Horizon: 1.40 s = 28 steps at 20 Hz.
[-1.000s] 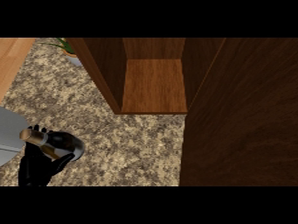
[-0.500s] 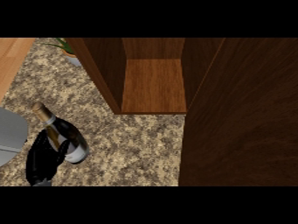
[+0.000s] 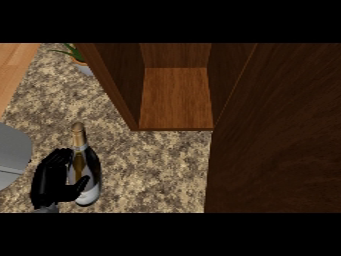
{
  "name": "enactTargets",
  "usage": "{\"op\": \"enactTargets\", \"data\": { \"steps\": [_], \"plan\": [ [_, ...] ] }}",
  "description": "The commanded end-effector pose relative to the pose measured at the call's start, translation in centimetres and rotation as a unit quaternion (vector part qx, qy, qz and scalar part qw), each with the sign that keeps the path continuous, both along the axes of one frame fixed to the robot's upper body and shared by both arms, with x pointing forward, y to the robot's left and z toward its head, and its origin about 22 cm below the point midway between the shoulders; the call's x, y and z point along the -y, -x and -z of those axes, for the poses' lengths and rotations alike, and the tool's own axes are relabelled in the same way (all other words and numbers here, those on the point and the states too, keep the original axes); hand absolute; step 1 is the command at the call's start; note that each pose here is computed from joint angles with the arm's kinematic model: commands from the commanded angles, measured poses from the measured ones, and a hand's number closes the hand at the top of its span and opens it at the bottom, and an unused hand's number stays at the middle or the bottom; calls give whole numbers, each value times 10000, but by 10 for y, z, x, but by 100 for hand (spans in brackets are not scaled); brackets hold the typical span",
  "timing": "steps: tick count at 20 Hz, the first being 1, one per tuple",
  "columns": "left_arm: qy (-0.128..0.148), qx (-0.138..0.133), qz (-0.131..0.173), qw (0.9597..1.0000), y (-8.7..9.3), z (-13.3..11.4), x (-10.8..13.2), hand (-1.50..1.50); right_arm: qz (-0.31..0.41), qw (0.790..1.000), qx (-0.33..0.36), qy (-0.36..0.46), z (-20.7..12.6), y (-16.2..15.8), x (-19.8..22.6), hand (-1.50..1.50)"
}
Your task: Pick up the wine, place it into the cabinet and close the cabinet
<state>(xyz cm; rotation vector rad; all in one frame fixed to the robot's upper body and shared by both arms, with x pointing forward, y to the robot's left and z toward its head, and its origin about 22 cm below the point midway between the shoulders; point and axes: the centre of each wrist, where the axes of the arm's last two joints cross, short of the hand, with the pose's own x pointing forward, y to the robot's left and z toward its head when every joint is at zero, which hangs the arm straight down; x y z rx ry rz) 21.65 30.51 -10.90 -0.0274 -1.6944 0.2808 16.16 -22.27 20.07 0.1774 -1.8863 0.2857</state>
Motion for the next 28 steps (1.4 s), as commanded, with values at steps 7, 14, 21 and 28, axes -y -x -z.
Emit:
{"op": "enactTargets", "data": {
  "steps": [7, 14, 21, 28],
  "plan": [
    [-843, 852, 456, 9917, -2, -37, -1, 150, -302, 9992, 225, -125, -18, 29, 8, -150],
    [-375, 1310, 652, 9885, 10, -68, 15, 150, -197, 9996, 167, -116, -9, 28, 11, -150],
    [-258, 1193, 1143, 9859, -8, -126, 40, 150, -242, 9994, 141, -213, -12, 28, 5, -150],
    [-507, 1220, 1222, 9837, -4, -162, 87, 150, -241, 9992, 110, -302, -6, 33, 1, -150]
  ]
}}
